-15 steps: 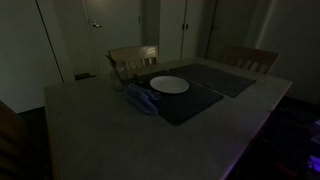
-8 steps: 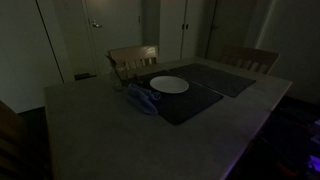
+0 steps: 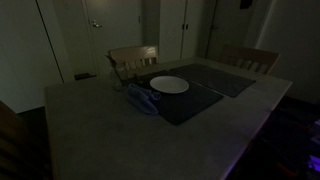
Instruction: Wipe the plate with the blue towel
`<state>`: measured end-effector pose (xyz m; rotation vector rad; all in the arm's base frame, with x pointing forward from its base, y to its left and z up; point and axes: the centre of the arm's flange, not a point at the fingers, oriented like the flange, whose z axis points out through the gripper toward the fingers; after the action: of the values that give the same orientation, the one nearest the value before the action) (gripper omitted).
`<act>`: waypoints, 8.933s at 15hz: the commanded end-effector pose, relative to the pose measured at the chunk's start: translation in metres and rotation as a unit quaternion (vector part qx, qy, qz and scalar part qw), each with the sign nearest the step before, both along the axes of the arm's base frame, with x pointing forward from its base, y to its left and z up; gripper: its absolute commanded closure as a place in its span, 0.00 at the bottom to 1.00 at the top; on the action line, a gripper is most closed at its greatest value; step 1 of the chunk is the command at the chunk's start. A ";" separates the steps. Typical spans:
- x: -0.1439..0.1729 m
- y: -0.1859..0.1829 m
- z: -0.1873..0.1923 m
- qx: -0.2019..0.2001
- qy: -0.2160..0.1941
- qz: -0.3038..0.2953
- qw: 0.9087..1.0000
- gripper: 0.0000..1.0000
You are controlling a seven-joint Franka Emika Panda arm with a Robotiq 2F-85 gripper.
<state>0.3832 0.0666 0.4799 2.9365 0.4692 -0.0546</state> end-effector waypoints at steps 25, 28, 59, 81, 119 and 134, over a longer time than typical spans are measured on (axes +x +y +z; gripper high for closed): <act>0.178 0.187 -0.186 0.058 -0.036 0.167 0.984 0.00; 0.191 0.204 -0.214 0.044 -0.029 0.170 0.984 0.00; 0.157 0.121 -0.173 0.017 0.105 0.072 0.992 0.99; 0.172 0.099 -0.171 -0.060 0.003 0.072 0.996 0.99; 0.217 0.050 -0.311 0.033 0.081 -0.137 0.987 0.99; 0.244 0.019 -0.305 0.115 -0.009 -0.195 0.974 0.99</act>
<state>0.6297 0.1016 0.1827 3.2024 -0.0848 -0.0688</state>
